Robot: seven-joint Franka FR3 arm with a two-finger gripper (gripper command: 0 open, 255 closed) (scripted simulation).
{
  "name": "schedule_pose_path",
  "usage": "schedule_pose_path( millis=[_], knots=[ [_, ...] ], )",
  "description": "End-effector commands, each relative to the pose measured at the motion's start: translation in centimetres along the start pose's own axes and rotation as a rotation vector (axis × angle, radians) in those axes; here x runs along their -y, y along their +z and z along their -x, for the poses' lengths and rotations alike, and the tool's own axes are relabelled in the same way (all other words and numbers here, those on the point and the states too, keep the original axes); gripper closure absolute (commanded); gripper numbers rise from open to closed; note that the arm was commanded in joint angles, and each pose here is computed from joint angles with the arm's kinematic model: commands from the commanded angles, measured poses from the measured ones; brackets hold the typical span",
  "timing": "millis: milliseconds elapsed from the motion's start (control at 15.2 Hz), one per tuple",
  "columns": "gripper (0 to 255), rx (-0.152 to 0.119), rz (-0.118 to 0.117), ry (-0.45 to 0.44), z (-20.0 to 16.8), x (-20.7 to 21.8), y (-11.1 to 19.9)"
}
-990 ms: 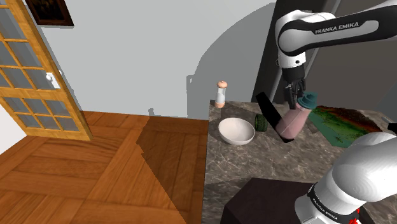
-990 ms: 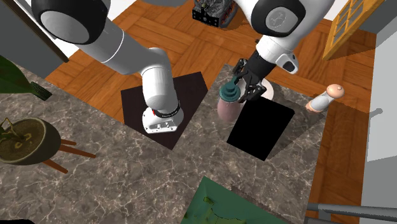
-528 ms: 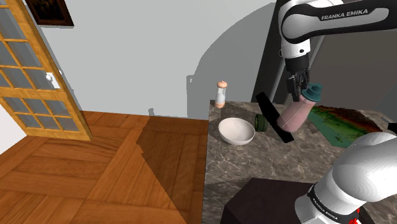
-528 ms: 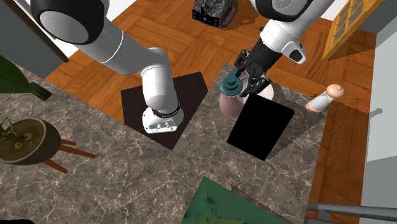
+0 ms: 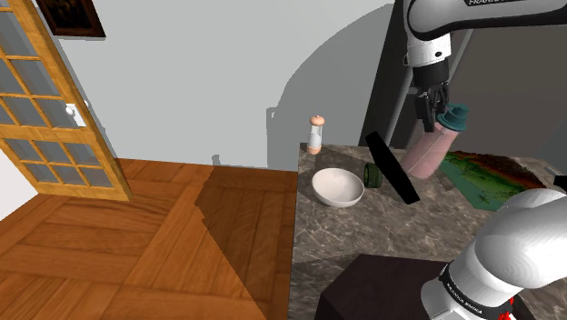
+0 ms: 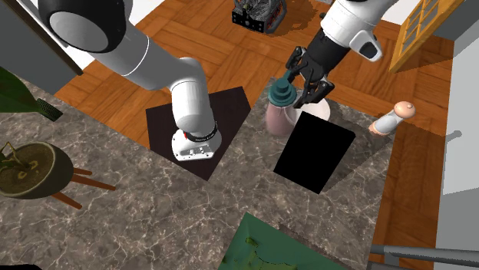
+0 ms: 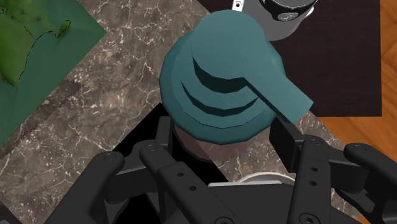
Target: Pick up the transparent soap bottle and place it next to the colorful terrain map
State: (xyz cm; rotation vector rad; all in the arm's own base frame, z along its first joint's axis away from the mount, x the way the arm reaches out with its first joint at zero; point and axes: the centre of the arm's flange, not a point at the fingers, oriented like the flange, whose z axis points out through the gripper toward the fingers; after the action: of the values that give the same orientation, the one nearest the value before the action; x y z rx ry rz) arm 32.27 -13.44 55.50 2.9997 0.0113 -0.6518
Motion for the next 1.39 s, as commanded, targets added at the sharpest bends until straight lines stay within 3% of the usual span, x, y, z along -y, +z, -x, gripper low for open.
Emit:
schedule_pose_path(
  millis=[0, 1122, 1320],
  knots=[
    [255, 0.000, 0.000, 0.000, 0.4, -0.1, -1.0],
    [255, 0.000, 0.000, 0.000, 4.2, -0.8, -9.1],
    [255, 0.000, 0.000, 0.000, 6.2, -2.3, -8.4]
  ],
)
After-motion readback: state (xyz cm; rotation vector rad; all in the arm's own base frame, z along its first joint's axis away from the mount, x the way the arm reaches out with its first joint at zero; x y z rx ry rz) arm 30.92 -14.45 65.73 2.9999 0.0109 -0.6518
